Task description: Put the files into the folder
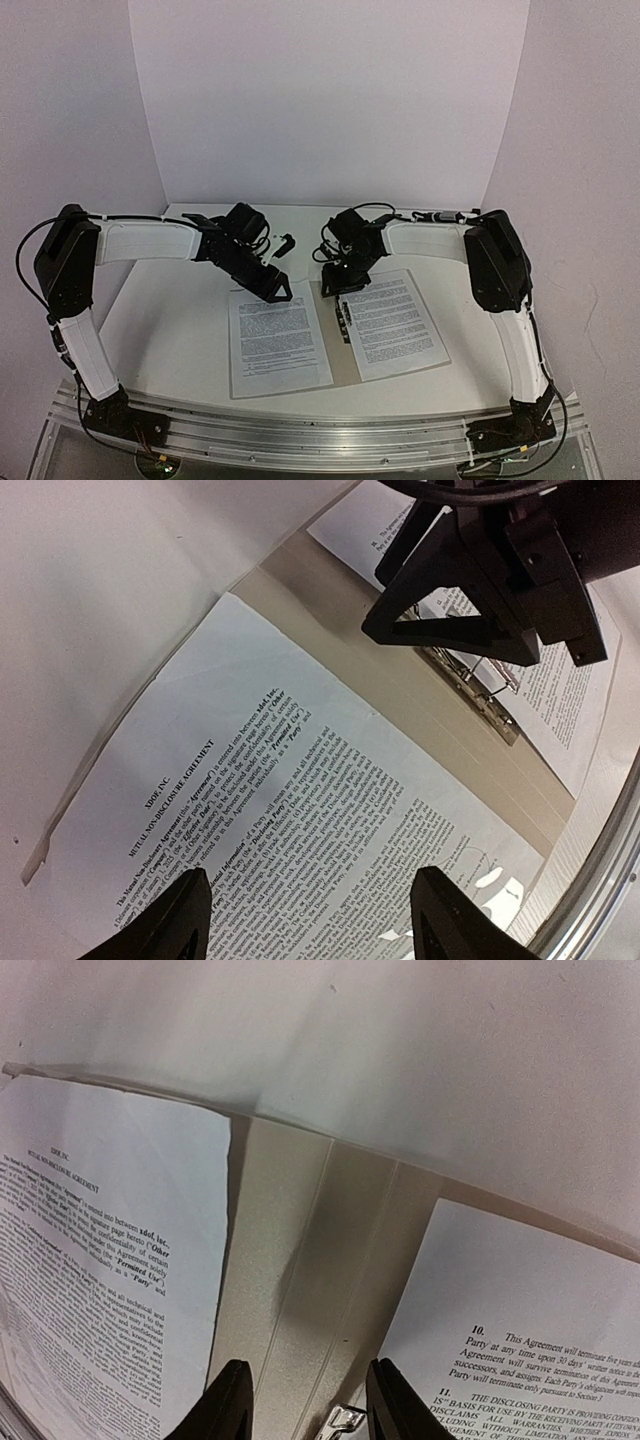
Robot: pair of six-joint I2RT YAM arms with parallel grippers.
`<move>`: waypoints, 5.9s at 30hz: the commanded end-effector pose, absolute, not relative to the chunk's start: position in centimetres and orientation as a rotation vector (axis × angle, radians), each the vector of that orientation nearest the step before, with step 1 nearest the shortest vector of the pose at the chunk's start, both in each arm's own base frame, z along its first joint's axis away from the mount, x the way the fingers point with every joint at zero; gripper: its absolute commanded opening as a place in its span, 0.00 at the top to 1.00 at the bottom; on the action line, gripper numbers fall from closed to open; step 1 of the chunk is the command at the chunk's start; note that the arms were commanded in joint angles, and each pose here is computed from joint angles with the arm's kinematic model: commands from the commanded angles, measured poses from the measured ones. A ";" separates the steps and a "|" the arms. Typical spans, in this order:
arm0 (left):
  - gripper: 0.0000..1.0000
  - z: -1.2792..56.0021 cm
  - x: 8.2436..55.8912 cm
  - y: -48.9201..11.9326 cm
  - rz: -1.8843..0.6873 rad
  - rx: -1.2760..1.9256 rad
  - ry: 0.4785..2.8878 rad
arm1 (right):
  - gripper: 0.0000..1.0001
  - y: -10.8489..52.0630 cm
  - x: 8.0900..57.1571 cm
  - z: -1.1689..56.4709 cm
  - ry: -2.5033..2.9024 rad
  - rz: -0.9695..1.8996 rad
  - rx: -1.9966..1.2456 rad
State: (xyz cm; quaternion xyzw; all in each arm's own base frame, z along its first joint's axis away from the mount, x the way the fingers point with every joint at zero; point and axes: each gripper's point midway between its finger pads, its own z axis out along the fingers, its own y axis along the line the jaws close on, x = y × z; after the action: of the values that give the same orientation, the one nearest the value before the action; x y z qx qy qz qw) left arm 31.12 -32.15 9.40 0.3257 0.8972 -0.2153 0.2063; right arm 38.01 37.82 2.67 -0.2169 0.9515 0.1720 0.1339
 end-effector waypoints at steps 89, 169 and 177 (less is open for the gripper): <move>0.33 10.8 32.8 -32.2 -0.595 0.858 2.440 | 0.85 37.1 36.5 5.1 2.731 0.366 -0.776; 0.40 7.7 20.8 -42.9 -0.785 1.766 1.587 | 0.85 35.0 21.1 9.4 2.948 1.008 -0.072; 0.42 4.2 19.1 -42.6 -0.828 1.787 1.710 | 0.84 35.1 20.9 7.8 2.981 1.003 -0.037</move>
State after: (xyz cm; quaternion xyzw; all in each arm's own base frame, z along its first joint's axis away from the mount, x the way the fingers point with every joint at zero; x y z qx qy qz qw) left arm 19.64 -41.94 5.01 0.6750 0.6161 -0.2964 0.2772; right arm 20.84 34.58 7.45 -0.0172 0.9528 0.3031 -0.0007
